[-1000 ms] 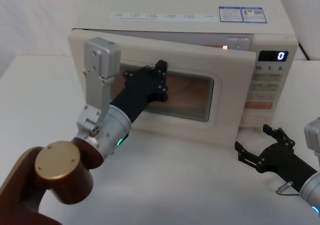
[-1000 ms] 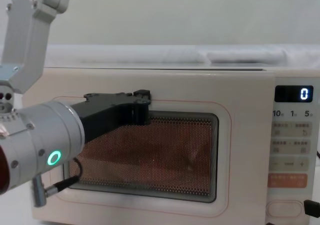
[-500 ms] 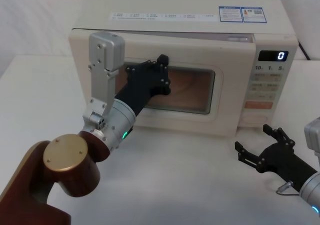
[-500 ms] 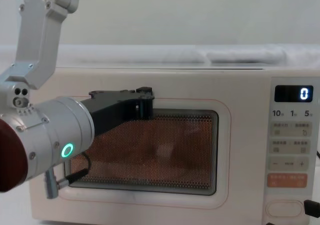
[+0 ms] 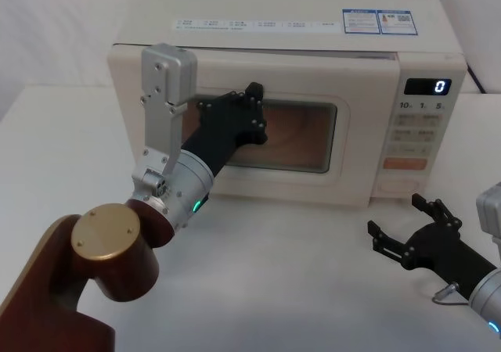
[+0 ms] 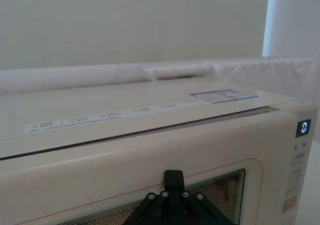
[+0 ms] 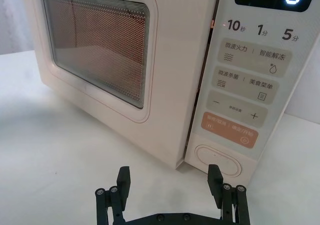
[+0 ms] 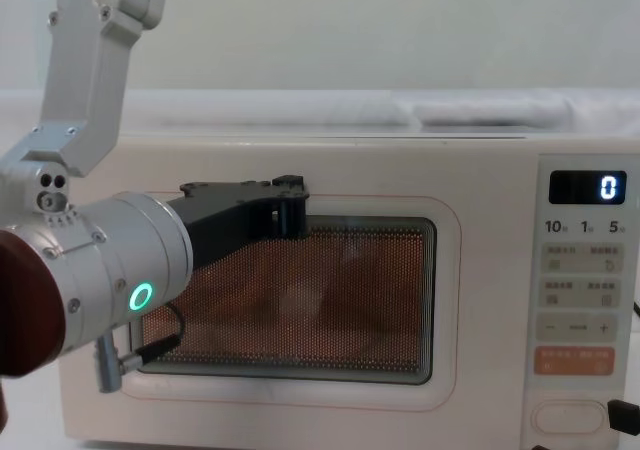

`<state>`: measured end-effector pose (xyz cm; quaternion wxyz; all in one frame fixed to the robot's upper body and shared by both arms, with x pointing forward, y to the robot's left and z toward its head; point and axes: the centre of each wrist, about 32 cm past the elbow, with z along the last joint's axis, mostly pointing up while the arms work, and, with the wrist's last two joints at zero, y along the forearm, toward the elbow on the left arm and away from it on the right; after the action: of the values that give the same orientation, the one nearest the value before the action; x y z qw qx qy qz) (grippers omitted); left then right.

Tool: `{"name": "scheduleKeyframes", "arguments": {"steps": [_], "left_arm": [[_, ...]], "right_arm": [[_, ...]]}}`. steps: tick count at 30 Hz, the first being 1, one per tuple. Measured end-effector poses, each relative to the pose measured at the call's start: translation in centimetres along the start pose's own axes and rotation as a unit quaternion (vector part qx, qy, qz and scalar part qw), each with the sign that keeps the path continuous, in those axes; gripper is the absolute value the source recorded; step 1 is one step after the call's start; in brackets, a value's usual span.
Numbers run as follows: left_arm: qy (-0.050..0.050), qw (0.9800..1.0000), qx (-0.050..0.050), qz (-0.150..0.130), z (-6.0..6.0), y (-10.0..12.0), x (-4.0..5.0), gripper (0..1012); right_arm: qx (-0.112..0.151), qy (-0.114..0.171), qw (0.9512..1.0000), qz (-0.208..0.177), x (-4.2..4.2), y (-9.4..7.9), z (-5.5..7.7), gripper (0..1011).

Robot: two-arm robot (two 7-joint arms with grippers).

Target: Press the button to open the microwave door with one hand; close the microwave door with the other hand.

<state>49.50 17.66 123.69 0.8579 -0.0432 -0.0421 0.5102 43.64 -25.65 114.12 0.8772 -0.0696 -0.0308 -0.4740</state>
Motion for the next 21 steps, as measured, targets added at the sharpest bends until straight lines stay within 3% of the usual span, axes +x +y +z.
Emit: {"name": "scheduleKeyframes", "arguments": {"steps": [21], "left_arm": [[0.000,1.0000,0.004,0.005,-0.09,-0.69,0.40,0]], "right_arm": [[0.000,0.000,1.0000,0.000,0.00,0.00,0.00,1000]]}}
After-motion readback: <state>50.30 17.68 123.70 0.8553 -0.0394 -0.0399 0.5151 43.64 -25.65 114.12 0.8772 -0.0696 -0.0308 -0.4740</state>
